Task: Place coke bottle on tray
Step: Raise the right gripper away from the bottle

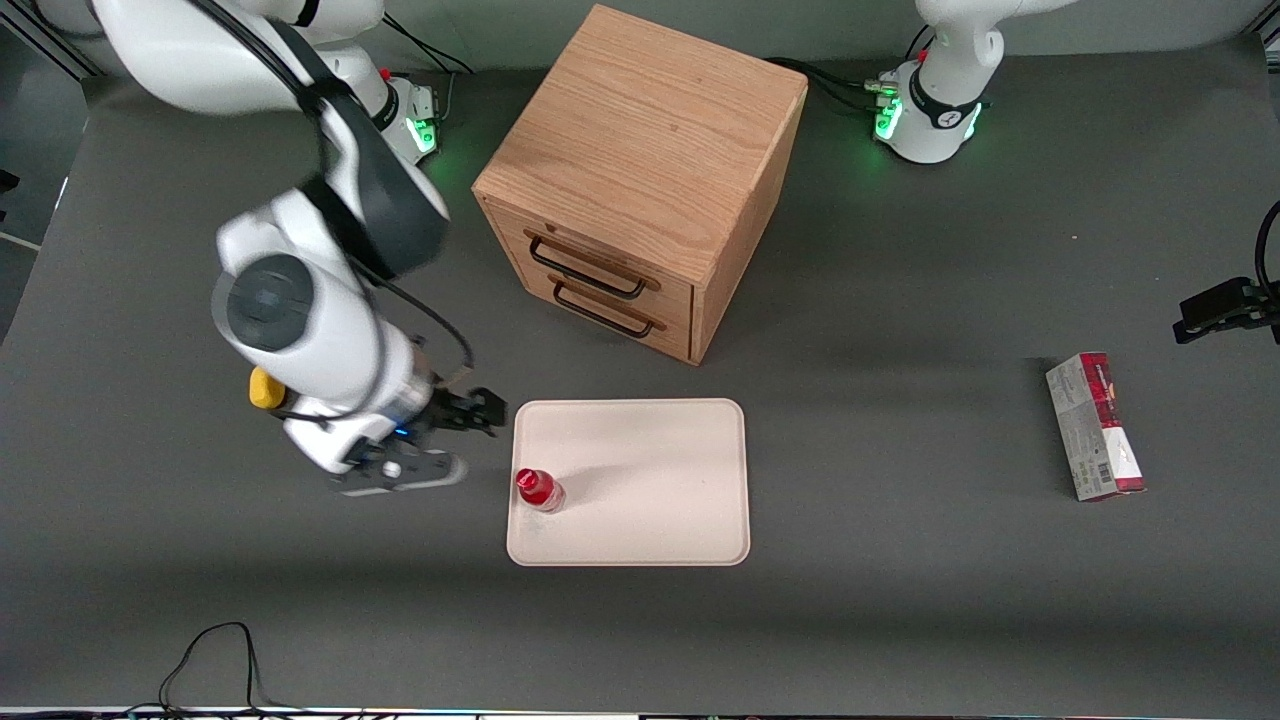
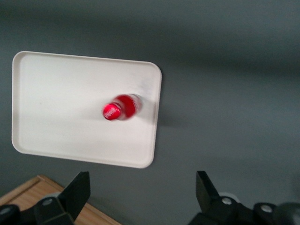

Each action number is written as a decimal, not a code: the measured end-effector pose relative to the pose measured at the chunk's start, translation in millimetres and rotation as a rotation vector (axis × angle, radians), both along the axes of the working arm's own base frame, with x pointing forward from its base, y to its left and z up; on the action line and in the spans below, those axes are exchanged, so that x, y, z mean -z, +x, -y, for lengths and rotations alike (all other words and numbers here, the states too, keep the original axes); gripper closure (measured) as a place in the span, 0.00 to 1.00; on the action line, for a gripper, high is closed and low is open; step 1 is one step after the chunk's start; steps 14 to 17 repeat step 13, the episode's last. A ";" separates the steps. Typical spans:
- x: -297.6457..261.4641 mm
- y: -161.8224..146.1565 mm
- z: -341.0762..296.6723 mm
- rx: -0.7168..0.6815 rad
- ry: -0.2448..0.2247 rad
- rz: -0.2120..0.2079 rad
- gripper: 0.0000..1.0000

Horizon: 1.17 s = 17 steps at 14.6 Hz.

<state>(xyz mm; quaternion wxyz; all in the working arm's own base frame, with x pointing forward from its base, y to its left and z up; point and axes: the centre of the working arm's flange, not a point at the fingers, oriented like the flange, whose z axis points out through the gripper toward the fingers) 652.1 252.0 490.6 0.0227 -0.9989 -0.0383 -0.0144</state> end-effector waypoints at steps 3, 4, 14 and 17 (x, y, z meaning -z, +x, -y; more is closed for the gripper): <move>-43.6 -43.1 88.1 0.054 -0.030 -0.007 0.00; -52.2 -63.9 111.8 0.082 -0.041 -0.012 0.00; -102.3 -178.1 213.2 0.117 -0.034 0.005 0.00; -102.3 -178.1 213.2 0.117 -0.034 0.005 0.00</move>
